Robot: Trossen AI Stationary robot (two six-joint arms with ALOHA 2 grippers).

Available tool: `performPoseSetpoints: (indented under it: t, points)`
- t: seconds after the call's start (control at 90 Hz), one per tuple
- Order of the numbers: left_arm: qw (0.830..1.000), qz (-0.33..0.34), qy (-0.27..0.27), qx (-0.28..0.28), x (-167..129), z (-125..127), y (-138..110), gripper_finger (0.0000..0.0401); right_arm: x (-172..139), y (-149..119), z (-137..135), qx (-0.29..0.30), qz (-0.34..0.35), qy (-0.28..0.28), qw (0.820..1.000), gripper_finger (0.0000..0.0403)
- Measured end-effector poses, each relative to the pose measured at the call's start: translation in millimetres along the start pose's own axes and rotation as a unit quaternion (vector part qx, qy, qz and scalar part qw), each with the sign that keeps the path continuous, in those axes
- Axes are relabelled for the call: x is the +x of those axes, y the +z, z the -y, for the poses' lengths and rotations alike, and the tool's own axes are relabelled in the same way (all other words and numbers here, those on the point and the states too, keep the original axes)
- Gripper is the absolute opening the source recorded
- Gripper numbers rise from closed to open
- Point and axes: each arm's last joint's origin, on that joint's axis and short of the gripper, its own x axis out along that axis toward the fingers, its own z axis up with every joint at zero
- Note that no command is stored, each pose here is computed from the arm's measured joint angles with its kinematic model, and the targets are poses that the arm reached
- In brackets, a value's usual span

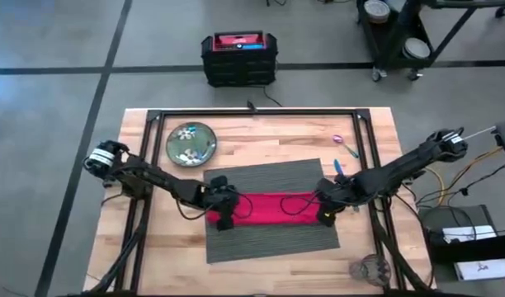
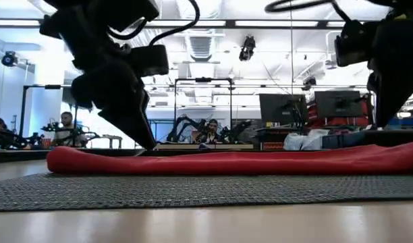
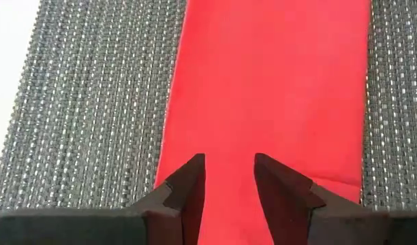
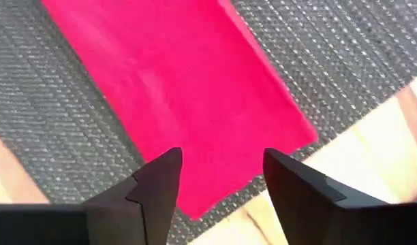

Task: Set table place
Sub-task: Fold the red table napkin

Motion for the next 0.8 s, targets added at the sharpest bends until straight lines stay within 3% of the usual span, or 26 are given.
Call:
performPoseSetpoints:
  t: [0.4,0.8]
  points:
    - [1.0,0.006,-0.001,0.002,-1,1,1,0.0114,18,-17,20,0.017,-0.036,-0.042,0.998,0.022]
    - [0.998,0.059,-0.019,0.016,-2,5,11,0.0114,19,-17,17,-0.002,-0.038,-0.026,0.999,0.0209]
